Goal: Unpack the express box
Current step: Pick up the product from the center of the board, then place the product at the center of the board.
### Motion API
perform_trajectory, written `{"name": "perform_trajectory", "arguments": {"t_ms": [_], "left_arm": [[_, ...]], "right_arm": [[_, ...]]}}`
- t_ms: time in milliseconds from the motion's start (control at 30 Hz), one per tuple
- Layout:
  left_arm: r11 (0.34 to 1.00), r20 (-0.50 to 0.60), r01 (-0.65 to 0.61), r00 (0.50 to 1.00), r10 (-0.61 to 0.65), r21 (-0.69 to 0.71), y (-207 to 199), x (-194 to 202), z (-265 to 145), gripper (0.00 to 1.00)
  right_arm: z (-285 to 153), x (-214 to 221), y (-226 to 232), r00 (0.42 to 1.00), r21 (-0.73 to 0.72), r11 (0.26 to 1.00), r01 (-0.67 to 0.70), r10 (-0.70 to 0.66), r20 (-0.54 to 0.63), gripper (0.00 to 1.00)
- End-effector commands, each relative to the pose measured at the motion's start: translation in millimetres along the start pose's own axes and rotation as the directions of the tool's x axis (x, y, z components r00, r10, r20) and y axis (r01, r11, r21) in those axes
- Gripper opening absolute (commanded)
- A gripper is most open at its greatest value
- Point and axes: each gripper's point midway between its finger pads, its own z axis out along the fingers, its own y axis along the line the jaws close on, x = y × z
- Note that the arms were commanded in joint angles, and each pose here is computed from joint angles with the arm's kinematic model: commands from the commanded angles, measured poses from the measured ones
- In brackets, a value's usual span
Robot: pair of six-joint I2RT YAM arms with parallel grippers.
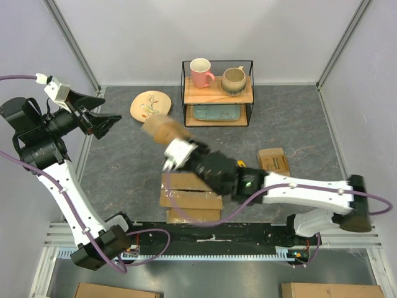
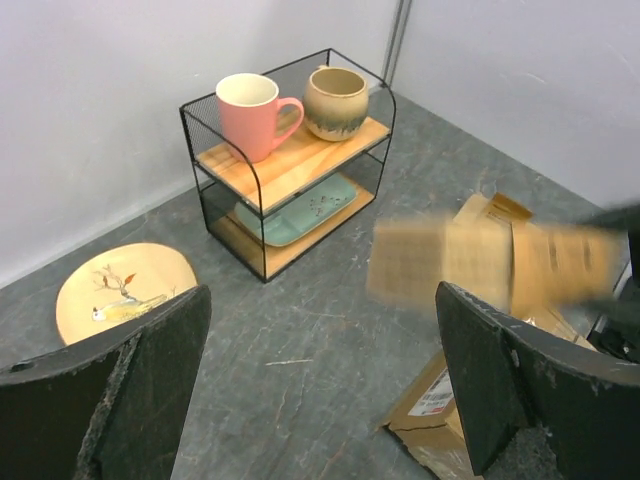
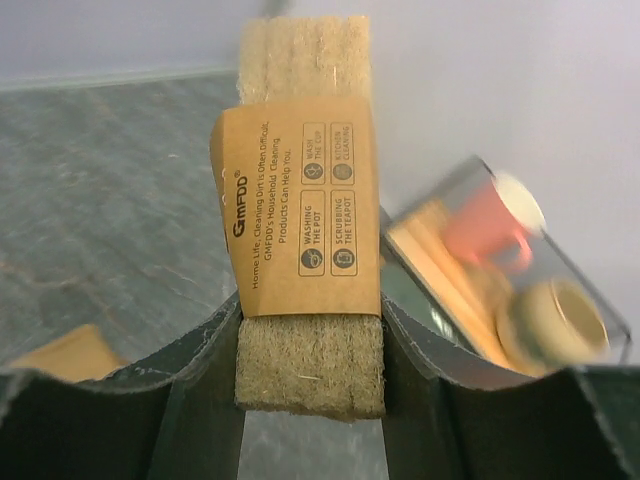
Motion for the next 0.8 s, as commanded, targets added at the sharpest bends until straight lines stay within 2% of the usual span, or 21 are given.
{"name": "perform_trajectory", "arguments": {"t_ms": [0,33,67,100,133,167,200,233,267,333,367,400,433,467,500,533,600,667,700,767], "left_arm": [[0.945,0.014,0.009,1.0,-0.014,0.328,-62.9,-5.9,-6.9,1.0],[0.929,-0.013,0.061,0.998,-0.06,0.365,-77.6,4.7,-5.5,1.0],[0.918,0.006,-0.085,0.996,0.09,0.387,-80.4,3.5,-3.7,1.0],[0.907,-0.003,-0.113,0.992,0.125,0.405,-87.8,8.1,-2.2,1.0],[0.894,-0.083,0.043,0.997,-0.006,0.447,-99.9,29.0,1.6,1.0],[0.888,-0.08,0.023,0.997,0.016,0.458,-100.8,32.5,5.3,1.0],[0.868,-0.089,0.052,0.996,-0.009,0.494,-104.3,37.0,12.3,1.0],[0.86,-0.111,0.112,0.992,-0.065,0.497,-101.2,39.1,17.3,1.0],[0.855,-0.125,0.182,0.983,-0.138,0.486,-85.3,44.7,29.8,1.0],[0.826,-0.144,0.239,0.971,-0.191,0.51,-82.2,51.0,46.3,1.0],[0.826,-0.148,0.306,0.952,-0.267,0.474,-68.3,54.6,63.2,1.0],[0.734,-0.285,0.527,0.85,-0.443,0.428,-87.8,55.0,73.2,1.0],[0.842,-0.237,0.344,0.935,-0.265,0.416,-85.1,69.1,92.2,1.0],[0.936,-0.288,0.262,0.939,-0.19,0.236,-67.2,88.1,119.3,1.0],[0.923,-0.371,0.249,0.92,-0.129,0.295,-89.5,106.8,136.4,1.0],[0.916,-0.393,0.266,0.91,-0.135,0.301,-92.5,114.4,140.0,1.0],[0.918,-0.405,0.271,0.904,-0.139,0.29,-90.5,127.0,142.2,1.0],[0.943,-0.389,0.213,0.916,-0.101,0.256,-82.2,133.8,141.6,1.0],[0.947,-0.393,0.185,0.917,-0.07,0.263,-81.8,143.5,137.8,1.0],[0.945,-0.432,0.191,0.9,-0.06,0.267,-85.9,157.2,129.4,1.0]], "right_arm": [[-64.0,12.3,-130.3,0.878,0.293,0.834,-0.467,0.476,0.044,0.48],[-73.3,38.9,-125.1,0.827,0.318,0.781,-0.537,0.561,0.019,0.48],[-98.3,39.3,-144.1,0.788,0.331,0.729,-0.599,0.611,0.077,0.48],[-108.7,52.5,-153.6,0.754,0.366,0.682,-0.634,0.651,0.093,0.48],[-116.8,70.4,-145.6,0.71,0.375,0.641,-0.67,0.7,0.073,0.49],[-133.2,71.9,-153.2,0.67,0.376,0.593,-0.712,0.734,0.111,0.49],[-139.5,92.7,-147.5,0.664,0.408,0.588,-0.698,0.745,0.064,0.49],[-144.7,96.3,-144.3,0.614,0.403,0.538,-0.741,0.786,0.078,0.48],[-146.1,103.5,-139.2,0.597,0.406,0.526,-0.747,0.799,0.063,0.48],[-143.3,125.8,-123.4,0.561,0.419,0.503,-0.755,0.828,0.016,0.46],[-138.7,129.4,-112.8,0.516,0.396,0.474,-0.786,0.857,-0.001,0.46],[-135.2,143.2,-108.3,0.489,0.414,0.451,-0.79,0.872,-0.017,0.45],[-129.7,151.1,-102.3,0.464,0.418,0.435,-0.798,0.885,-0.036,0.43],[-124.6,151.6,-91.0,0.416,0.376,0.407,-0.832,0.907,-0.063,0.43],[-120.7,162.5,-94.7,0.393,0.389,0.38,-0.839,0.918,-0.049,0.42],[-120.0,165.6,-95.9,0.377,0.384,0.365,-0.848,0.925,-0.046,0.41],[-120.6,176.3,-102.2,0.333,0.38,0.319,-0.868,0.942,-0.028,0.41],[-127.5,188.7,-118.6,0.292,0.4,0.26,-0.879,0.956,0.02,0.41],[-127.4,196.2,-107.7,0.239,0.377,0.228,-0.898,0.971,-0.017,0.41],[-135.0,215.2,-117.4,0.182,0.404,0.159,-0.901,0.983,0.019,0.4]]}}
